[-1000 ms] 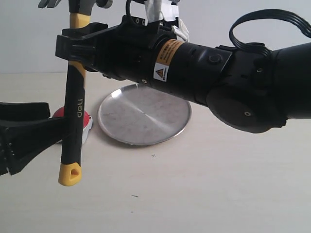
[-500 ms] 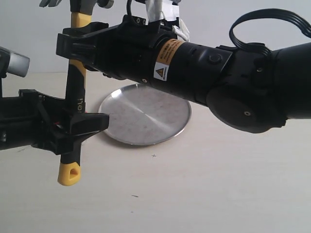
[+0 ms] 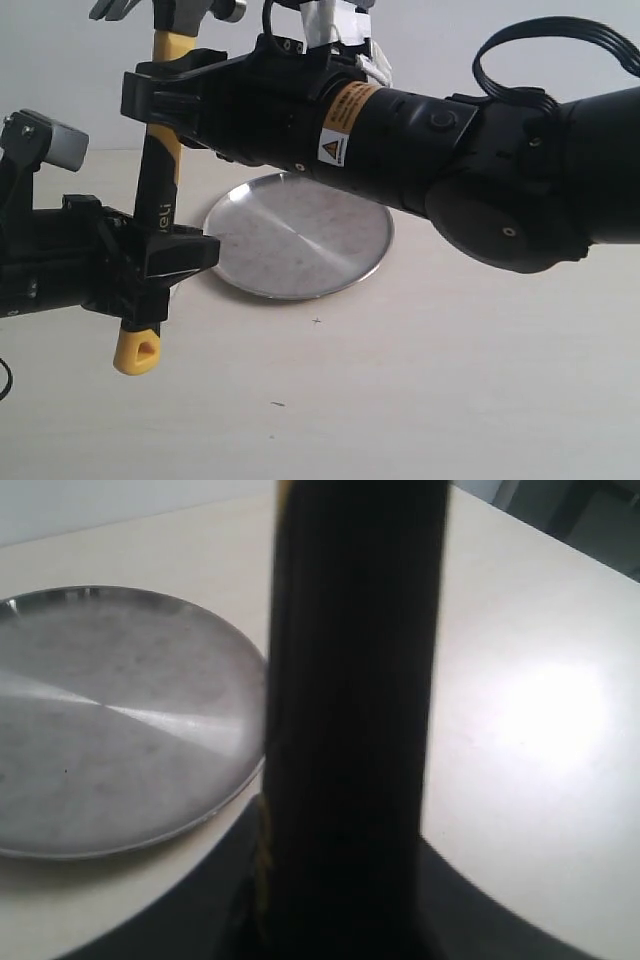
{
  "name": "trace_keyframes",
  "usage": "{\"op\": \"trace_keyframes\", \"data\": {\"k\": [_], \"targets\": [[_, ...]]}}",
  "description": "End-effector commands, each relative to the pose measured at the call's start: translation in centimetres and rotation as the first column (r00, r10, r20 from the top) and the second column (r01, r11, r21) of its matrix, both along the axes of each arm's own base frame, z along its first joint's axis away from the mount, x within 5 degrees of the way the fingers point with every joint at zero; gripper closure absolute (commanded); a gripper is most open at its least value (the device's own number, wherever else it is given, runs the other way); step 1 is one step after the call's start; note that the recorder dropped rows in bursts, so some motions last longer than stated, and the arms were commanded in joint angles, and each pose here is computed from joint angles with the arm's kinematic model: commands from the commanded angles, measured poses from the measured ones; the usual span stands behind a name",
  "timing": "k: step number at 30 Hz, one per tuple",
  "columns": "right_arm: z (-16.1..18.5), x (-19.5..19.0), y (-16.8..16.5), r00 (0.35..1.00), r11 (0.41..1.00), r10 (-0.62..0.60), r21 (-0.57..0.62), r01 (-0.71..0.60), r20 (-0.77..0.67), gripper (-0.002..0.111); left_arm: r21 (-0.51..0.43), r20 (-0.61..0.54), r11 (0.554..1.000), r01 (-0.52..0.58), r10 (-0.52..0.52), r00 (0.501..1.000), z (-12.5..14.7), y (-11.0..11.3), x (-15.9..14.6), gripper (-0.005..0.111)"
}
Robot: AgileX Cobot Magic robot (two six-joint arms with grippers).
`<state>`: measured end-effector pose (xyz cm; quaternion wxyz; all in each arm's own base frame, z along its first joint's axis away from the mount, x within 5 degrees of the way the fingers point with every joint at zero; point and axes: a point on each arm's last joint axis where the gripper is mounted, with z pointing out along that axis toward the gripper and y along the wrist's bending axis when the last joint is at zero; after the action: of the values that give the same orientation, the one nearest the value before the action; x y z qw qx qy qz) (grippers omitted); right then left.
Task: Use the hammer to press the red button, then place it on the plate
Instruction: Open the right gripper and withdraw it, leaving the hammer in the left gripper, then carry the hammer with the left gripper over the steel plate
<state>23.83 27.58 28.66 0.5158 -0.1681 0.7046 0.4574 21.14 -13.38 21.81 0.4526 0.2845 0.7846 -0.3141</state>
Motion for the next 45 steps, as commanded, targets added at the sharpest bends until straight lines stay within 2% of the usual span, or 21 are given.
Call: {"op": "trace_keyframes", "data": {"k": [1, 5, 8, 12, 21, 25, 29, 31, 35, 40, 43, 45], "targets": [[1.0, -0.1, -0.1, 1.0, 0.999, 0.002, 0.035, -0.003, 0.03, 0.098, -0.037, -0.016, 0.999, -0.025, 0.024, 1.0, 0.2, -0.1, 0.2, 0.107], [0.5, -0.1, -0.2, 1.0, 1.0, -0.01, -0.017, 0.01, 0.006, 0.08, -0.049, -0.021, 0.998, -0.037, 0.036, 0.999, 0.2, -0.1, 0.3, 0.107], [0.0, 0.0, -0.3, 0.999, 0.998, -0.023, -0.06, 0.022, -0.024, 0.061, -0.055, -0.028, 0.997, -0.052, 0.051, 0.998, 0.2, 0.0, 0.4, 0.107], [-0.8, 0.1, -0.5, 0.997, 0.99, -0.045, -0.134, 0.036, -0.065, 0.045, -0.031, -0.033, 0.997, -0.076, 0.075, 0.997, 0.0, 0.2, 0.5, 0.107], [-2.3, -0.2, -1.6, 0.989, 0.921, -0.096, -0.386, 0.044, -0.115, 0.042, -0.016, 0.005, 0.987, -0.158, 0.158, 0.987, 1.0, 1.1, 0.6, 0.107], [-2.3, -0.6, -3.0, 0.982, 0.856, -0.14, -0.515, 0.055, -0.128, 0.042, 0.027, 0.026, 0.968, -0.25, 0.249, 0.968, 1.8, 2.1, 0.3, 0.107], [-1.4, -1.8, -5.1, 0.98, 0.765, -0.166, -0.641, 0.059, -0.109, 0.045, 0.137, 0.051, 0.914, -0.381, 0.378, 0.924, 2.2, 4.0, -0.2, 0.107], [-0.9, -2.7, -6.2, 0.982, 0.758, -0.163, -0.649, 0.065, -0.092, 0.052, 0.173, 0.06, 0.888, -0.426, 0.423, 0.904, 2.2, 4.8, -0.8, 0.107], [-0.5, -5.2, -8.5, 0.992, 0.806, -0.118, -0.587, 0.074, -0.037, 0.078, 0.179, 0.068, 0.872, -0.455, 0.451, 0.89, 2.2, 5.6, -2.0, 0.107], [-1.4, -9.1, -11.4, 0.998, 0.897, -0.033, -0.438, 0.054, 0.054, 0.107, 0.192, 0.059, 0.862, -0.47, 0.468, 0.882, 1.4, 6.3, -3.3, 0.107], [-2.3, -11.2, -13.1, 0.995, 0.929, -0.004, -0.367, 0.039, 0.096, 0.108, 0.206, 0.037, 0.857, -0.473, 0.476, 0.878, 0.7, 6.5, -3.8, 0.107], [-2.9, -12.2, -14.1, 0.989, 0.929, 0.021, -0.369, 0.036, 0.149, 0.108, 0.219, 0.024, 0.855, -0.47, 0.477, 0.879, 0.1, 6.6, -4.0, 0.107]]}}
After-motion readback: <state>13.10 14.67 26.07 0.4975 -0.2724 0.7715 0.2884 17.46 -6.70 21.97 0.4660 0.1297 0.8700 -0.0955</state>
